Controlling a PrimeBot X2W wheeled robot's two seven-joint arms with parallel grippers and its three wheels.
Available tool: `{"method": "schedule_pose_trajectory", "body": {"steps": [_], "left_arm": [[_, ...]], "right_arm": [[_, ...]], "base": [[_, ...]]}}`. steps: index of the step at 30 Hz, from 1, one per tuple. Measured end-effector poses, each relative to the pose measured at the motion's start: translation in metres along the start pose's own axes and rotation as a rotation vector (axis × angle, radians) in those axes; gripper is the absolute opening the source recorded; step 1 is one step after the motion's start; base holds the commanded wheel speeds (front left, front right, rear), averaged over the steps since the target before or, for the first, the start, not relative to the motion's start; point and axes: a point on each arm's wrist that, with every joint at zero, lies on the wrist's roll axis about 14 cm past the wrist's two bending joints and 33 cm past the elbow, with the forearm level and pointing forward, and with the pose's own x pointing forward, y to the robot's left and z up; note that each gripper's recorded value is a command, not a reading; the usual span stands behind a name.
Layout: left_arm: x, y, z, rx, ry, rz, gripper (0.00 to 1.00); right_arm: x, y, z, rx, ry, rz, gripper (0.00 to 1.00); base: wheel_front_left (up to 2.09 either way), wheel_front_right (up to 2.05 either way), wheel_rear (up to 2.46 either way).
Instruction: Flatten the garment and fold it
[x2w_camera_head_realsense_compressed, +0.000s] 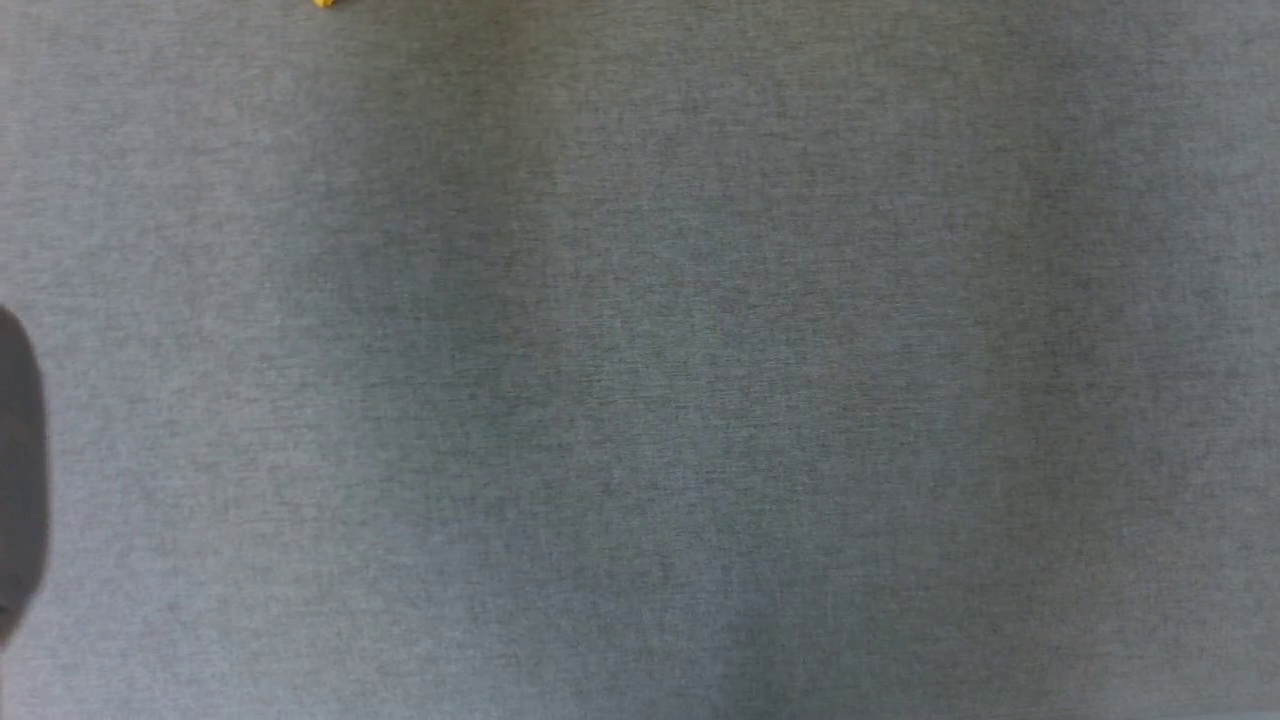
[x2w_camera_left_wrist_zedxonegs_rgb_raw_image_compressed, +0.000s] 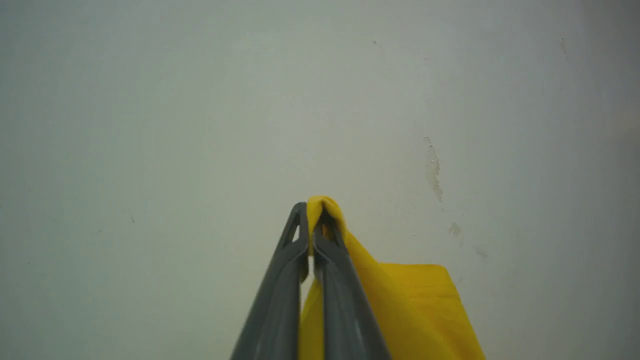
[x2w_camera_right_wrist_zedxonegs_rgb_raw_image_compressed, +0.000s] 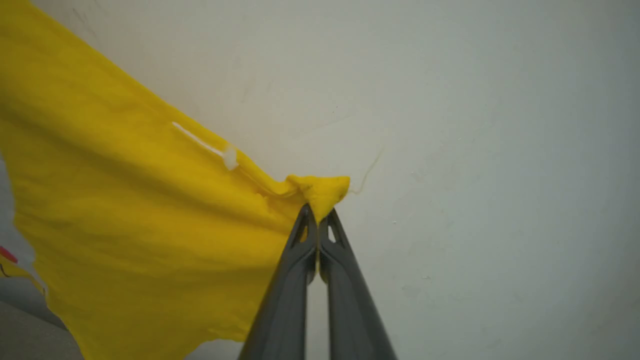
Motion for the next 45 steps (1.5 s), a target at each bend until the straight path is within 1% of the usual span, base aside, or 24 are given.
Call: {"method": "schedule_pose_trajectory", "body": {"steps": [3, 6, 10, 13, 15, 19, 21, 27, 36, 39, 42, 43, 45], "left_arm": [[-0.035, 0.02, -0.046, 0.037, 0.157, 0.033, 0.0], [-0.086, 0.033, -0.089, 0.101, 0.35, 0.023, 0.0], [-0.162, 0.057, -0.122, 0.179, 0.606, 0.041, 0.0], [-0.223, 0.071, -0.127, 0.22, 0.778, 0.051, 0.0], [-0.268, 0.074, -0.126, 0.211, 0.893, 0.063, 0.0], [-0.356, 0.069, -0.112, 0.112, 1.131, 0.121, 0.0], [-0.389, 0.065, -0.098, 0.074, 1.211, 0.141, 0.0], [-0.46, 0.05, -0.052, -0.023, 1.346, 0.216, 0.0], [-0.552, 0.047, 0.003, -0.049, 1.512, 0.355, 0.0], [-0.571, 0.041, 0.013, -0.054, 1.544, 0.372, 0.0], [-0.588, 0.036, 0.021, -0.056, 1.569, 0.379, 0.0], [-0.588, 0.036, 0.021, -0.056, 1.569, 0.379, 0.0], [-0.59, 0.036, 0.024, -0.021, 1.539, 0.372, 0.0]], "right_arm": [[-0.01, 0.018, -0.03, 0.039, 0.065, 0.047, 0.0], [-0.031, 0.039, -0.066, 0.072, 0.162, 0.106, 0.0], [-0.072, 0.072, -0.105, 0.144, 0.311, 0.195, 0.0], [-0.104, 0.085, -0.119, 0.19, 0.382, 0.233, 0.0], [-0.128, 0.089, -0.126, 0.222, 0.425, 0.25, 0.0], [-0.176, 0.09, -0.136, 0.283, 0.503, 0.247, 0.0], [-0.199, 0.093, -0.14, 0.315, 0.542, 0.246, 0.0], [-0.257, 0.104, -0.146, 0.401, 0.631, 0.229, 0.0], [-0.322, 0.112, -0.151, 0.423, 0.74, 0.213, 0.0], [-0.346, 0.115, -0.157, 0.438, 0.789, 0.2, 0.0], [-0.368, 0.121, -0.161, 0.479, 0.824, 0.177, 0.0], [-0.368, 0.121, -0.161, 0.479, 0.824, 0.177, 0.0], [-0.382, 0.126, -0.16, 0.504, 0.81, 0.148, 0.0]], "base": [[0.0, 0.0, 0.0], [0.0, 0.0, 0.0], [0.0, 0.0, 0.0], [0.0, 0.0, 0.0], [0.0, 0.0, 0.0], [0.0, 0.0, 0.0], [0.0, 0.0, 0.0], [0.0, 0.0, 0.0], [0.0, 0.0, 0.0], [0.0, 0.0, 0.0], [0.0, 0.0, 0.0], [0.0, 0.0, 0.0], [0.0, 0.0, 0.0]]}}
